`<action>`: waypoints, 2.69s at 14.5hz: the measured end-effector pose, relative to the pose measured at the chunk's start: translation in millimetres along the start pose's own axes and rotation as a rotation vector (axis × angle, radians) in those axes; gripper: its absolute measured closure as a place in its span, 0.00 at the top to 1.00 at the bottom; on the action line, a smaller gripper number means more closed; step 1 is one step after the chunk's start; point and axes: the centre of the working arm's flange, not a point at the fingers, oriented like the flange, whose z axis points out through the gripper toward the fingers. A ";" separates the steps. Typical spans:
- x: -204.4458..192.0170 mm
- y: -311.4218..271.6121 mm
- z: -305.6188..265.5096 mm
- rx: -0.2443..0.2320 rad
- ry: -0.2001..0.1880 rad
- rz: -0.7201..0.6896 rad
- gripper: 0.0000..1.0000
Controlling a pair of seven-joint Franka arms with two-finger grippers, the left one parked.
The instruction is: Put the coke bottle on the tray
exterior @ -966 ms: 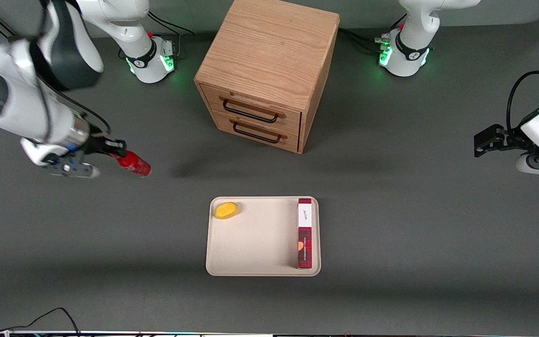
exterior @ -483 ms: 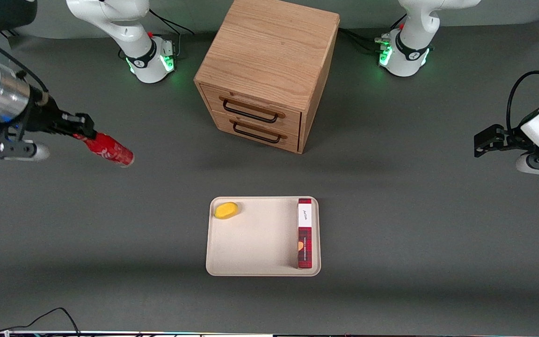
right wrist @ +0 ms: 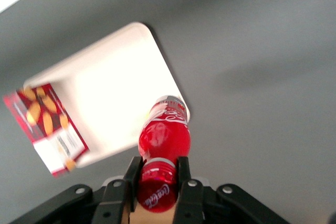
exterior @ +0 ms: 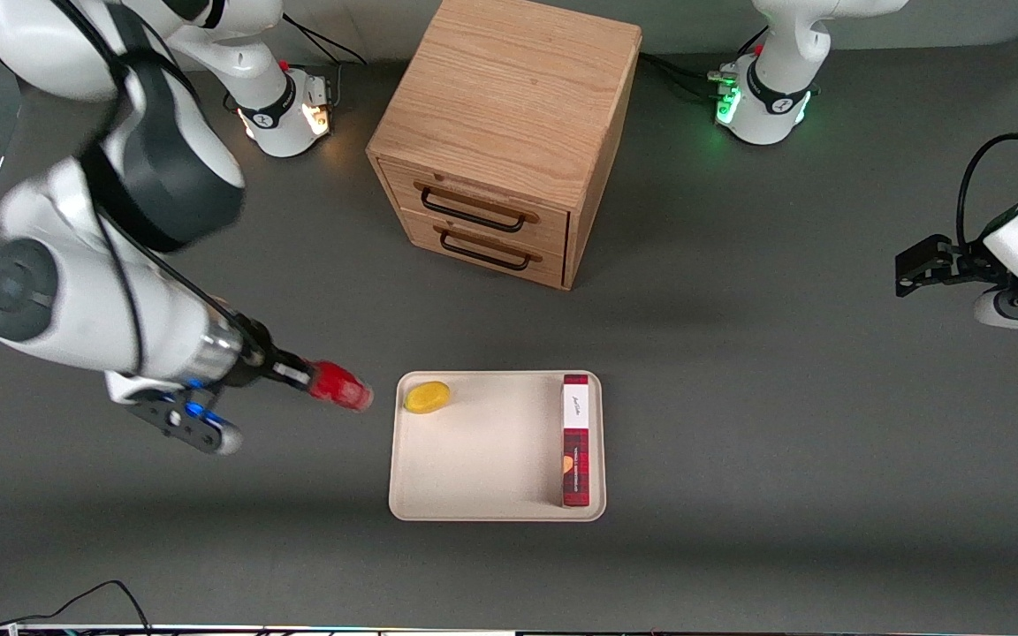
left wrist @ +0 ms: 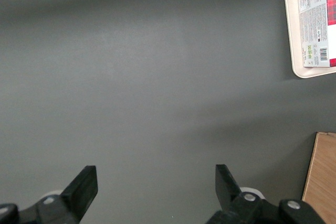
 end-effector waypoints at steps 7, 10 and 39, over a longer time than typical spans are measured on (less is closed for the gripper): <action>15.6 -48.3 142.7 -0.017 0.102 0.138 0.31; 19.2 -50.5 159.9 -0.013 0.110 0.142 0.32; -98.1 301.1 -77.3 -0.139 0.065 -0.381 1.00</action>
